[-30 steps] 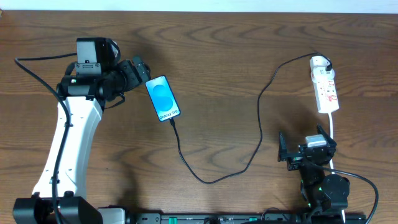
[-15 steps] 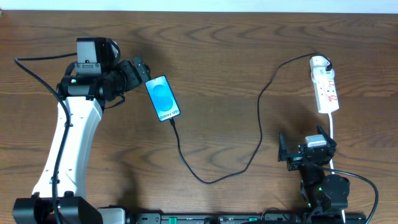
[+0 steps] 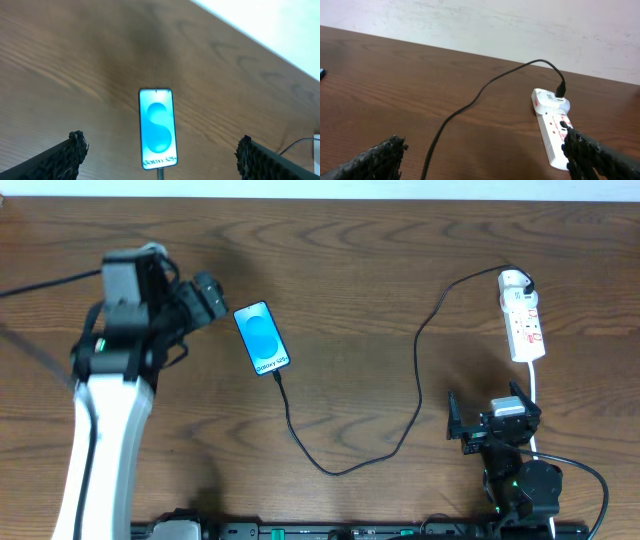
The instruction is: Plug charger to phone and switch on socket
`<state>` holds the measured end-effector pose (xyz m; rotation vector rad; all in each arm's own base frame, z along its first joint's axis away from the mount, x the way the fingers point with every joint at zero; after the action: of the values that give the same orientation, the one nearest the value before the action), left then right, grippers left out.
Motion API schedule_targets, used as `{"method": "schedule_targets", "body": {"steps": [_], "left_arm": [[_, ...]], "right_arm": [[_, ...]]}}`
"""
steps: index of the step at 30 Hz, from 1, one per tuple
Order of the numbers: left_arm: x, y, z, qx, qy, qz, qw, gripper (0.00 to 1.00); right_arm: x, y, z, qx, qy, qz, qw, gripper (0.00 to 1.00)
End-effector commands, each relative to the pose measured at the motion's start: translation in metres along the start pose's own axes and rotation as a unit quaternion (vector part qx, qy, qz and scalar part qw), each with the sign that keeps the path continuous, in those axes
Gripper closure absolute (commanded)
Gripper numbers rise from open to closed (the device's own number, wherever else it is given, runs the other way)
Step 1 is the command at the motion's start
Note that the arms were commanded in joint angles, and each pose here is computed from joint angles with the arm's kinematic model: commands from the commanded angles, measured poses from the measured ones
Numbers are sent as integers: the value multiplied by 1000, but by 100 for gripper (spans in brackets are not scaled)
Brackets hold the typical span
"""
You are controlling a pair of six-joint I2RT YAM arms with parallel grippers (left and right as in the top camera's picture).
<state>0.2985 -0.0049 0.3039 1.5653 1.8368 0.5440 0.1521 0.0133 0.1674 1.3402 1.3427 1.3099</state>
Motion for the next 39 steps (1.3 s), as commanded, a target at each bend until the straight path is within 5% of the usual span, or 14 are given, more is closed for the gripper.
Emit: {"method": "schedule_targets", "body": {"steps": [1, 21, 39], "left_arm": [[5, -12, -22, -33, 24, 56, 998, 2], [28, -128, -53, -275, 39, 149, 949, 2], [48, -195, -8, -321, 65, 198, 924, 2]], "right_arm": [[-1, -1, 0, -1, 0, 0, 1000, 1], [-1, -1, 0, -1, 0, 0, 1000, 1], [-1, -1, 0, -1, 0, 0, 1000, 1]]}}
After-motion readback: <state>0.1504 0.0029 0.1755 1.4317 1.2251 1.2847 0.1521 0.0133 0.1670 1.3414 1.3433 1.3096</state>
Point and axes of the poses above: each gripper's point midway between its finger pads, its own z axis out along the fingers, its own x axis along the line the jaws close on, y = z × x, the point moved 9 cm from there along -z, back along the fingers, and after that the axes turned 15 degrees about z, right-handed, at the moved point
